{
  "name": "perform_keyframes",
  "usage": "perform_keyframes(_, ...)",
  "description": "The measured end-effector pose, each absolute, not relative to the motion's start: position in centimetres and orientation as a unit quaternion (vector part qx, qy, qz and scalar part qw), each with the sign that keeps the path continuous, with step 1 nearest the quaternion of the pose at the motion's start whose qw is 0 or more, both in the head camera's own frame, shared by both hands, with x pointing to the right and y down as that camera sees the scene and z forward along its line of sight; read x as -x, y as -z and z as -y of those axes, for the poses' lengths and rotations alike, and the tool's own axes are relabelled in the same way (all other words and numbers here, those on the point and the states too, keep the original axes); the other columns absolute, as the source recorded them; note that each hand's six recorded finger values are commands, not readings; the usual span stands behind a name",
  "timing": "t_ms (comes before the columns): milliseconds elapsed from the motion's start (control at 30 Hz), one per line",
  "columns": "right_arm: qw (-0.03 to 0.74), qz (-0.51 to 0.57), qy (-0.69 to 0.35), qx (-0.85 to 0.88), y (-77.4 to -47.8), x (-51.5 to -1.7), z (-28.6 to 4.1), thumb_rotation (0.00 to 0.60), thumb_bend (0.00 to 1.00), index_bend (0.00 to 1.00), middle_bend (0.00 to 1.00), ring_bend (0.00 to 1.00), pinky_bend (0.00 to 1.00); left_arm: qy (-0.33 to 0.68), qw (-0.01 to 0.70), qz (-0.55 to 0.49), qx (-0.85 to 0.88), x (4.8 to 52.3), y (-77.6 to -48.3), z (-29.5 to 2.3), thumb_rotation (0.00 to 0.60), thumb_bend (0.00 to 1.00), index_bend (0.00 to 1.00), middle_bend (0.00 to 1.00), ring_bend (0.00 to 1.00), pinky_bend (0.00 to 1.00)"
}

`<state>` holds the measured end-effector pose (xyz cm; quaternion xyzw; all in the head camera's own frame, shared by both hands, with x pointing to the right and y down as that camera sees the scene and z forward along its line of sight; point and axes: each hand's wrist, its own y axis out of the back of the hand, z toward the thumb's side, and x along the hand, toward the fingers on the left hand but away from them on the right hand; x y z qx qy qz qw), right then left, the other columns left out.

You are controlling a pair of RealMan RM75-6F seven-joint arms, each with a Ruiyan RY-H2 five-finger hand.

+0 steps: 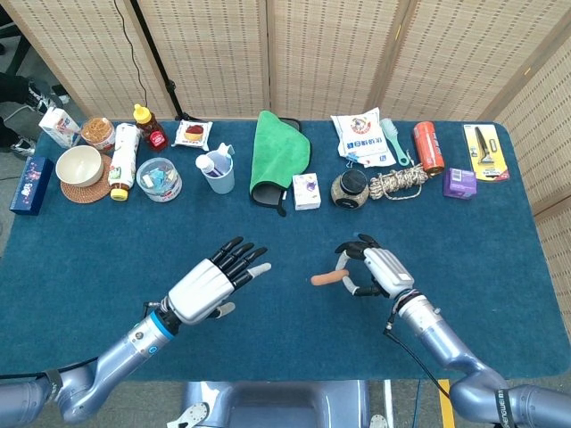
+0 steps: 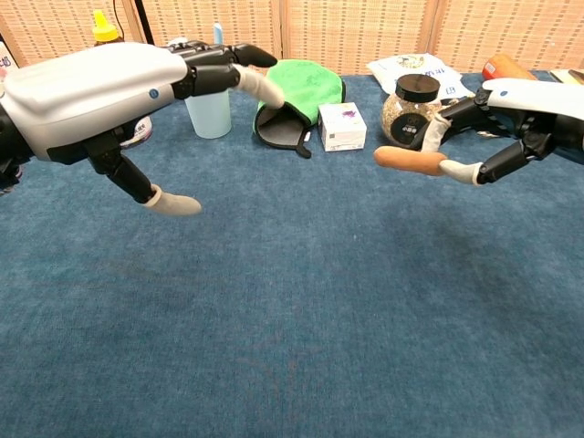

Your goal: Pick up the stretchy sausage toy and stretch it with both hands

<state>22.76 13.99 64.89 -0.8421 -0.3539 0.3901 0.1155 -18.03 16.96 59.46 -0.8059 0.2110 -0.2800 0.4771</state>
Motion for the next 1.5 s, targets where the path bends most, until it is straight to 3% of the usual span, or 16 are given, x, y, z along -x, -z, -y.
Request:
perform_keyframes(167, 0.112, 0.355, -0.383, 0.845, -64.7, -22.3, -13.9, 0.6, 0.53, 0.66, 0.27, 0.21, 0.0, 0.274, 0.476, -0.213, 0.808, 17.3, -59.3, -17.1, 0.6, 0.29, 0.33, 0.0, 0.0, 0.03)
perform_keyframes(1500, 0.093, 0.337, -0.343, 0.872, -63.9, -17.6, -14.8, 0.6, 0.53, 0.66, 0.27, 0.22, 0.0, 0.23, 0.495, -0.236, 0.804, 11.2, -58.6, -17.3, 0.6, 0.29, 0.39, 0.02, 0.0, 0.03)
